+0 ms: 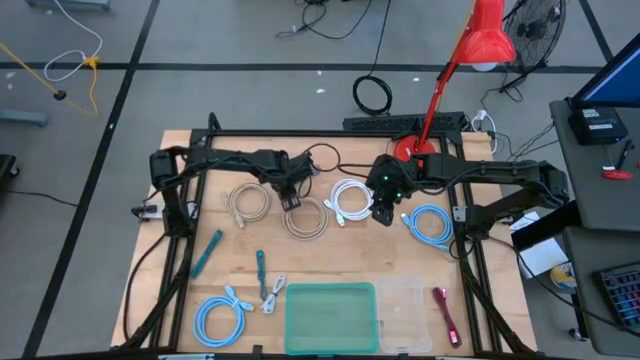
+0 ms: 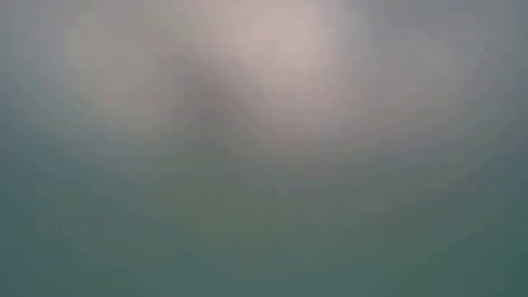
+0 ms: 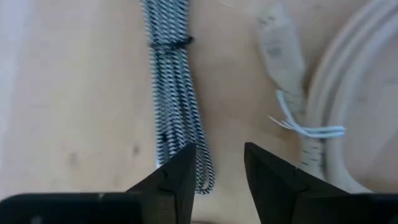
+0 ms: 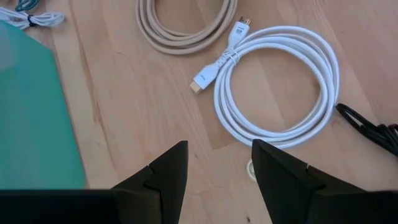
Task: Pick & Place USB Port
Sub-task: Put the black charger cable into the white transparent bin
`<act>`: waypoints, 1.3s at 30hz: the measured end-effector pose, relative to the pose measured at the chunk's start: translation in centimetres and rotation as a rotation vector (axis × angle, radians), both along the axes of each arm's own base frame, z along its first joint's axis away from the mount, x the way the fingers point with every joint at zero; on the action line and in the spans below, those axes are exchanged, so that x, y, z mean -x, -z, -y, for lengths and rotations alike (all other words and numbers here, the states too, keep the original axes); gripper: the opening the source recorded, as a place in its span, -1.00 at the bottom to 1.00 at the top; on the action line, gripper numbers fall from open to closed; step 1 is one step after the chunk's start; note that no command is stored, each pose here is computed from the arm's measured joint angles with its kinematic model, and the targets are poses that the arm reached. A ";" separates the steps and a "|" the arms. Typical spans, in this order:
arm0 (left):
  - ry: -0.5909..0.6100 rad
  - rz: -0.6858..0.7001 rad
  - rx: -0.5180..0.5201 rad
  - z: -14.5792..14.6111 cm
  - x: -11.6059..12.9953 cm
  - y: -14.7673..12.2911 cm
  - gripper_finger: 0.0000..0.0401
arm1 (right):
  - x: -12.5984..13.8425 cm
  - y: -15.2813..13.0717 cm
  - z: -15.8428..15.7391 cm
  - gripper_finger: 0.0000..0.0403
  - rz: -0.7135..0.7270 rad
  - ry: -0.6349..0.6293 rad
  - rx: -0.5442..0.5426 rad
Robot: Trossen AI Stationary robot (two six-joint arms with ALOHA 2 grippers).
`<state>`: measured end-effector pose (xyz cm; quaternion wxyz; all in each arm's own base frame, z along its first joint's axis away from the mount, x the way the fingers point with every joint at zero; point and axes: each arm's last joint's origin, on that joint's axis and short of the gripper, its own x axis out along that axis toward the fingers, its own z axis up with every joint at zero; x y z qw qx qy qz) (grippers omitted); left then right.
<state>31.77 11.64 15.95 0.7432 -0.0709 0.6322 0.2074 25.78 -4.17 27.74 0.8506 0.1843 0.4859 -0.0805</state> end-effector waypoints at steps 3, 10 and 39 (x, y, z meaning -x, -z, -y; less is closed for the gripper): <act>-0.019 -0.002 -0.009 -0.2 0.1 0.0 -0.47 | 0.0 0.0 0.0 -0.16 0.005 0.012 -0.006; -0.039 -0.011 0.060 -0.3 -0.1 1.6 -0.96 | -0.3 -0.2 0.0 -0.16 0.032 0.022 -0.008; -0.249 0.151 0.159 -3.1 2.0 -2.1 -0.02 | -1.6 -1.2 0.3 -0.16 0.201 0.088 -0.026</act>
